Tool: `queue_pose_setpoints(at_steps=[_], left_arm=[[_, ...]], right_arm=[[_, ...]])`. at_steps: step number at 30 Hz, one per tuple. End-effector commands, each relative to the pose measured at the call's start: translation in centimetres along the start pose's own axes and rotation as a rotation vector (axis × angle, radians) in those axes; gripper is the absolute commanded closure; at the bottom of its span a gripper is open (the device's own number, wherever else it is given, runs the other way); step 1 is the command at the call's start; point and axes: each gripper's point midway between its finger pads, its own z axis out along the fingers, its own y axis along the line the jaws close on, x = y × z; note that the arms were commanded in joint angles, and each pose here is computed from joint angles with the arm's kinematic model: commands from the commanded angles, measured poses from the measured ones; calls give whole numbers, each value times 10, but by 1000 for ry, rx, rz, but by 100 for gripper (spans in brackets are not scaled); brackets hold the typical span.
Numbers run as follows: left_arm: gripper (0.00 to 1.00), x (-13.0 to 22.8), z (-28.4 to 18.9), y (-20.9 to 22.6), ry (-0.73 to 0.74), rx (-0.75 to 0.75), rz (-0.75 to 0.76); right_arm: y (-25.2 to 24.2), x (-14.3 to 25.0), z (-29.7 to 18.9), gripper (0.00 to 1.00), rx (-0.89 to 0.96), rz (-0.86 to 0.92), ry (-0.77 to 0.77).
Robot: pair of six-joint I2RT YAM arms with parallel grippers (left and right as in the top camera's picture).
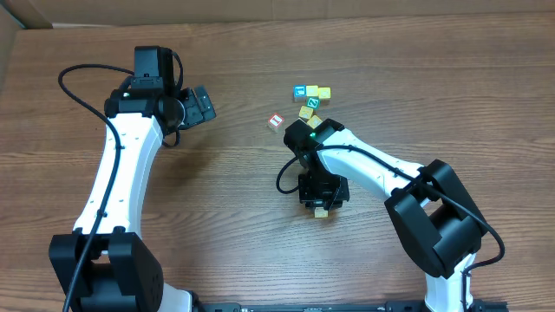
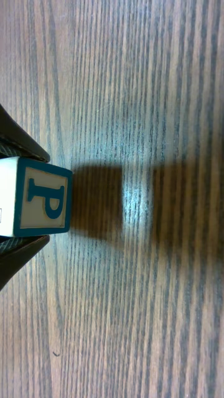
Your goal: Flip 4 blocks
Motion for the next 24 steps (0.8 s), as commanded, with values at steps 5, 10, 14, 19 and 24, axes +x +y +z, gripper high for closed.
queue_pose_setpoints(at_steps=[5, 10, 14, 19, 24], left_arm=[[0, -6, -3, -3, -15, 8, -9], [0, -6, -3, -3, -14, 8, -9], [0, -6, -3, -3, -15, 8, -9], [0, -6, -3, -3, -14, 8, -9], [0, -6, -3, -3, -14, 8, -9]], right_arm=[[10, -9, -7, 62, -37, -11, -41], [11, -10, -7, 37, -39, -12, -44], [8, -29, -22, 36, -27, 1, -116], [12, -77, -76, 36, -124, 53, -262], [10, -119, -104, 36, -209, 123, -403]])
